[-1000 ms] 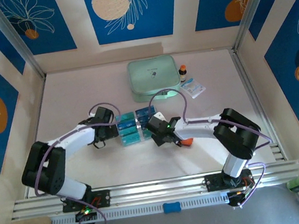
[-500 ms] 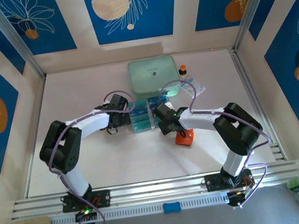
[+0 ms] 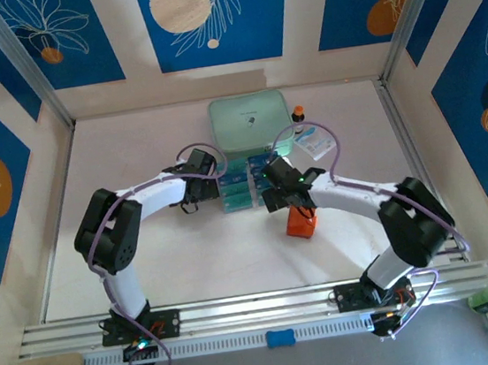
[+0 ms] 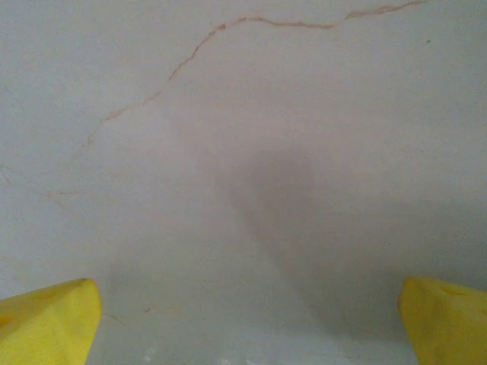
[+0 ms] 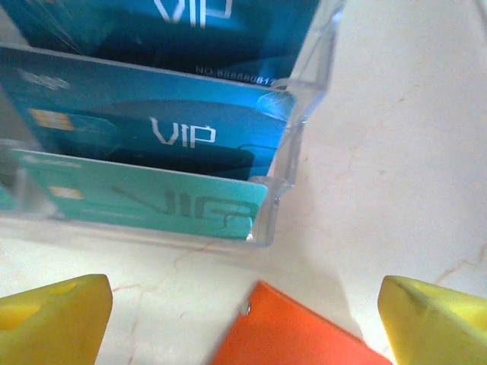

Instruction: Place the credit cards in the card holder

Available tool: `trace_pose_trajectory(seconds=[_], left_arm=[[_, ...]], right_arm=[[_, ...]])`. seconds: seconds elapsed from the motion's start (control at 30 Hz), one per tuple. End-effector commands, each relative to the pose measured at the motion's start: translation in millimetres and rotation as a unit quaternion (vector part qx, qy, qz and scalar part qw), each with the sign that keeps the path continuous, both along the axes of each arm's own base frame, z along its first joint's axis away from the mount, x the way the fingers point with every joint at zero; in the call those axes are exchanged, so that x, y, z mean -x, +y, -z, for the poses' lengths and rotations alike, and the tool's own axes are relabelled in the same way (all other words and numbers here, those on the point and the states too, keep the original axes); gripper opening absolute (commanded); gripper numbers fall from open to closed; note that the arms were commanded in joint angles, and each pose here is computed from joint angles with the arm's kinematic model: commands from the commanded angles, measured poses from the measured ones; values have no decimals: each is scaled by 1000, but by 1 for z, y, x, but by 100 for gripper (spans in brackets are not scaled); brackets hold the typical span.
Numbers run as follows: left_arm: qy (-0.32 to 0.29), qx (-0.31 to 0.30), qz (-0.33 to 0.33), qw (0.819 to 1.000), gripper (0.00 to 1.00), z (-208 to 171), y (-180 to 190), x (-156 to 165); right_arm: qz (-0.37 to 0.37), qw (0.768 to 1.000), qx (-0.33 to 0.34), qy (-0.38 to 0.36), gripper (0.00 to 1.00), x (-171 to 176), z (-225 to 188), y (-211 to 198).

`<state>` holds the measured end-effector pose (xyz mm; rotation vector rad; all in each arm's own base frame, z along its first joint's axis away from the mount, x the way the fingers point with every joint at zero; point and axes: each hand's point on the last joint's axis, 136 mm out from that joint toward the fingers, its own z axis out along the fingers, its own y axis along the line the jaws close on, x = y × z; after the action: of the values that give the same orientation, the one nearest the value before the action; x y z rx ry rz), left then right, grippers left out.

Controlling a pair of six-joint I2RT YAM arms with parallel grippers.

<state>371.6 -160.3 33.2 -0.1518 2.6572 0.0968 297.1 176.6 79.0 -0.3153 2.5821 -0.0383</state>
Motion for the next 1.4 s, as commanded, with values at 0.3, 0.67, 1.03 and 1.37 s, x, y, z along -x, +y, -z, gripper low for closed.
trace_pose_trajectory(seconds=[0.3, 0.67, 1.03, 1.37], left_arm=[[-45, -5, -46, 998, 100, -49, 66, 7], [-57, 140, -15, 988, 100, -76, 41, 46], [-39, 200, 11, 979, 100, -69, 4, 57], [-33, 205, 25, 978, 100, -69, -13, 56]], right_arm=[[177, 955, -206, 119, 90, 76, -17, -46], [308, 859, -359, 198, 71, 127, 14, -60], [307, 832, -404, 223, 44, 118, 30, -45], [311, 834, -394, 230, 40, 114, 39, -45]])
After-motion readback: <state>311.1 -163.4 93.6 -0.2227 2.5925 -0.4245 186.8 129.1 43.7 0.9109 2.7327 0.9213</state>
